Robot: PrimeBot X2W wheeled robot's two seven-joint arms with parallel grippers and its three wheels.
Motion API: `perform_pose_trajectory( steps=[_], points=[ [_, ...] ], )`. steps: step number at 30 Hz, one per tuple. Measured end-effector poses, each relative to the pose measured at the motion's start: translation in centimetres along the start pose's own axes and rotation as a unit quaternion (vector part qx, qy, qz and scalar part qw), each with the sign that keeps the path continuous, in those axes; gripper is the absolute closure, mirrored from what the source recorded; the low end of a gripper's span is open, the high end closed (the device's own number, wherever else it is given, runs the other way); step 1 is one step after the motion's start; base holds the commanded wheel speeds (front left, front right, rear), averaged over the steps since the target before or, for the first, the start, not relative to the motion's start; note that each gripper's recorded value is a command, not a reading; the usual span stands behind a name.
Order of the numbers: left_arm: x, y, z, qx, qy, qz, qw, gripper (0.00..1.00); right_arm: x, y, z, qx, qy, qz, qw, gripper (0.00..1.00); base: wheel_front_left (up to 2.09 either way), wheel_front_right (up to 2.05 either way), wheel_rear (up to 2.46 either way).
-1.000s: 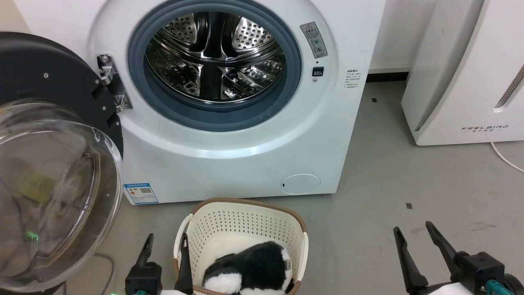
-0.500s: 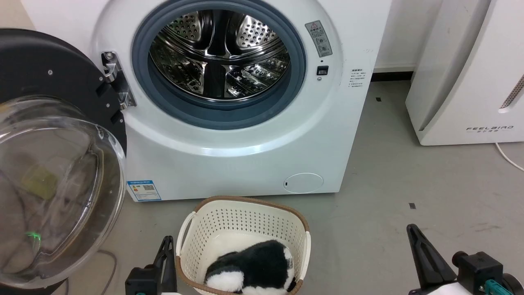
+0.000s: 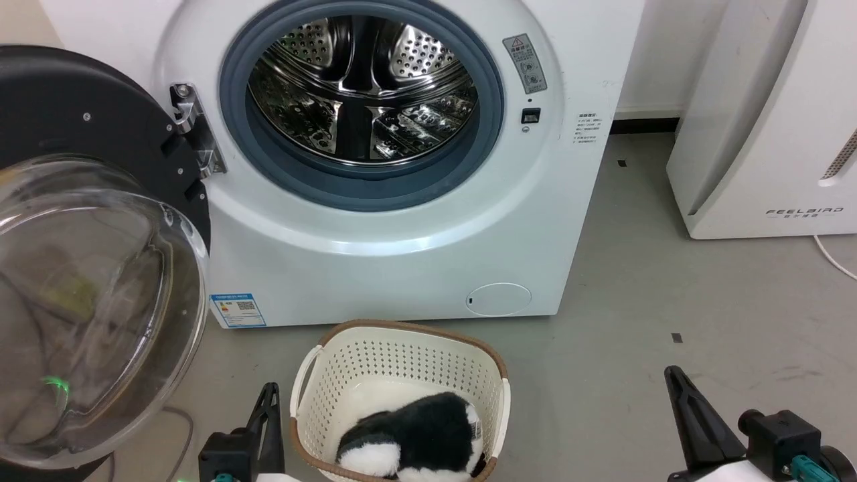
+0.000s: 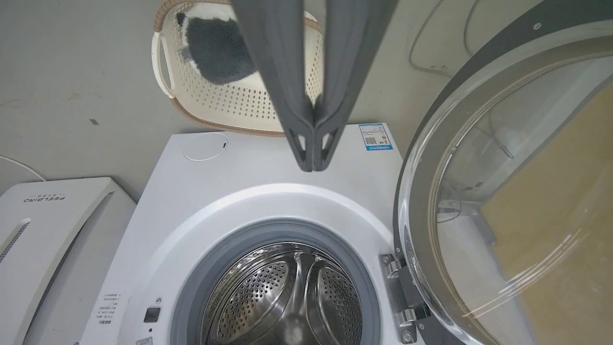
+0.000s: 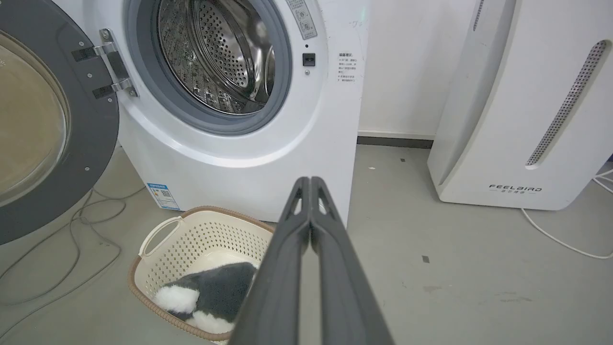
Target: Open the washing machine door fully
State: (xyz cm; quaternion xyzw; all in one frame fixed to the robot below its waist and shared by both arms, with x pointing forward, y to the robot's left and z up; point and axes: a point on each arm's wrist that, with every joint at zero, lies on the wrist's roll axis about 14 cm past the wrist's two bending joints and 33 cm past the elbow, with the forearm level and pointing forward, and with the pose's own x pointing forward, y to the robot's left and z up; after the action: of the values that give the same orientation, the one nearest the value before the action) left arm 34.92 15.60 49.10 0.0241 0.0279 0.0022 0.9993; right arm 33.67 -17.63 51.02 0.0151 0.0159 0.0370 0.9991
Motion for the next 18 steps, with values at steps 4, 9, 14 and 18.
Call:
perform_pose_trajectory(
  steps=[4,9,14,18],
  points=[
    [0.02,0.02,0.07,0.0,-0.001,-0.002,1.0,1.0,0.03,0.04,-0.06,0.0,0.001,0.001,1.0,1.0,0.0,0.0,0.0],
    [0.2,0.08,0.35,0.001,-0.005,-0.003,1.0,1.0,0.14,0.08,-0.12,-0.004,0.004,0.002,1.0,1.0,0.0,0.0,0.0],
    [0.32,0.17,0.48,0.0,-0.005,-0.003,1.0,1.0,0.46,0.15,0.16,-0.004,0.0,0.003,1.0,1.0,0.0,0.0,0.0],
    [0.36,0.28,0.5,-0.001,-0.004,-0.003,1.0,1.0,0.57,0.2,0.19,-0.006,0.0,0.004,1.0,1.0,0.0,0.0,0.0]
  ],
)
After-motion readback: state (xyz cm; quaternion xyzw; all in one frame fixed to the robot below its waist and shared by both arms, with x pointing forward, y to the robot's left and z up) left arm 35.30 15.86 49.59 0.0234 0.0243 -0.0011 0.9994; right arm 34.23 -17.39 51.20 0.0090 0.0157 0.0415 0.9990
